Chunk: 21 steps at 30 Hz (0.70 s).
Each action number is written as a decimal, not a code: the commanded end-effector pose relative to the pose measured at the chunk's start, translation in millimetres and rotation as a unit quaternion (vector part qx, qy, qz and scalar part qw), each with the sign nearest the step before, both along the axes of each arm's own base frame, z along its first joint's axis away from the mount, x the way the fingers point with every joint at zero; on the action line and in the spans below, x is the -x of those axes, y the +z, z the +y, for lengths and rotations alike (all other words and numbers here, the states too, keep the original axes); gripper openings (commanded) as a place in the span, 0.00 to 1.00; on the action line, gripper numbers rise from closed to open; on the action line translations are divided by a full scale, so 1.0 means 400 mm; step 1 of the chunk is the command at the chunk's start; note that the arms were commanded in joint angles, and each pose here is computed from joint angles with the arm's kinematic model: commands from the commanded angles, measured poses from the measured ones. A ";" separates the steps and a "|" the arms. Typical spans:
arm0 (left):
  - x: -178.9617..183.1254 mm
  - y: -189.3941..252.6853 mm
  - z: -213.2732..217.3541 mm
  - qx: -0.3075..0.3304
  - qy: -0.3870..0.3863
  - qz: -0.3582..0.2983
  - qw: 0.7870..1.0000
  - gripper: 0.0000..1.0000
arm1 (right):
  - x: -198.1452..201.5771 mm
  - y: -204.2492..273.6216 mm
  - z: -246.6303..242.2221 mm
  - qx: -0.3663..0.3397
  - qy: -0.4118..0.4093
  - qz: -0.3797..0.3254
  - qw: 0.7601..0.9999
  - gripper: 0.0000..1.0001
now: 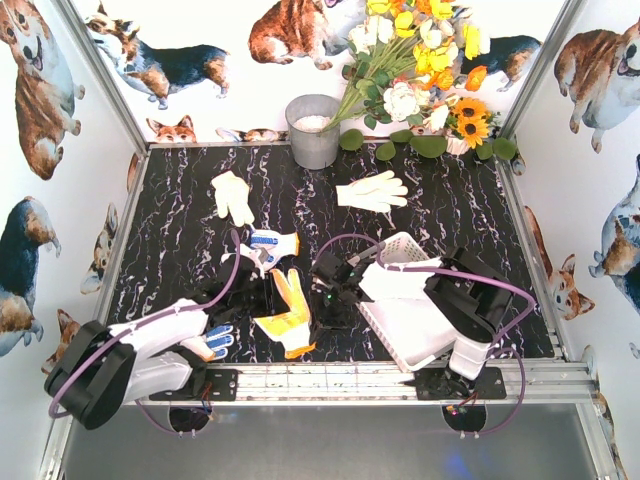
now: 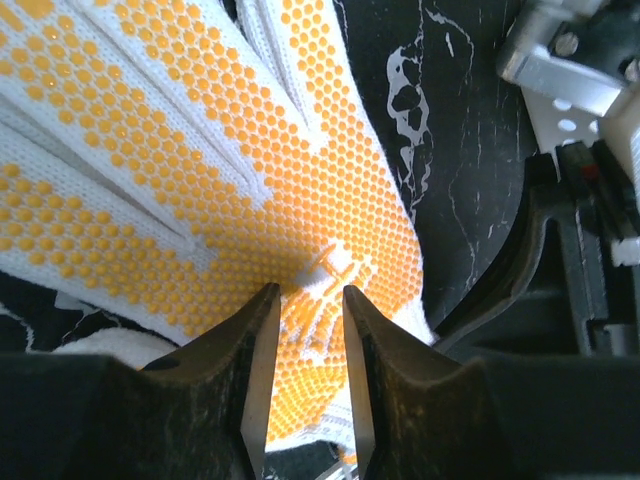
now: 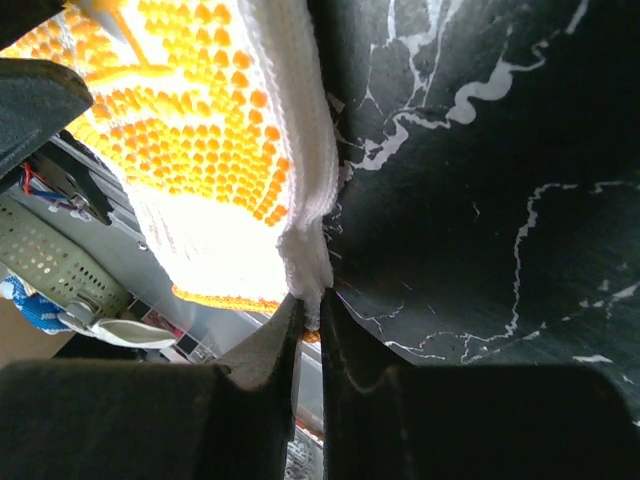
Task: Put the gloves into the storage basket
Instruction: Pair the glove with the glove.
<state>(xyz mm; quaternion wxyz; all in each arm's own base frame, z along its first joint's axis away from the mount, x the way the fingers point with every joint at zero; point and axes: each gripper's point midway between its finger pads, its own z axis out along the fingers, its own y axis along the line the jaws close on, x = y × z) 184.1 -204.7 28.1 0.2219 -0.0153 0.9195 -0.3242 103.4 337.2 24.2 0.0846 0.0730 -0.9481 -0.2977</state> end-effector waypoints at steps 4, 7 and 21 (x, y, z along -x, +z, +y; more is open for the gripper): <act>-0.001 0.085 0.006 -0.054 -0.047 -0.091 0.993 0.34 | -0.023 0.105 0.027 -0.053 -0.008 -0.011 0.998 0.00; 0.007 0.139 -0.014 -0.055 -0.069 -0.137 0.987 0.38 | -0.038 0.137 0.031 -0.066 -0.007 -0.009 0.998 0.00; 0.086 0.205 -0.083 -0.123 -0.136 -0.283 0.941 0.54 | -0.111 0.216 -0.015 -0.073 0.007 0.003 0.997 0.00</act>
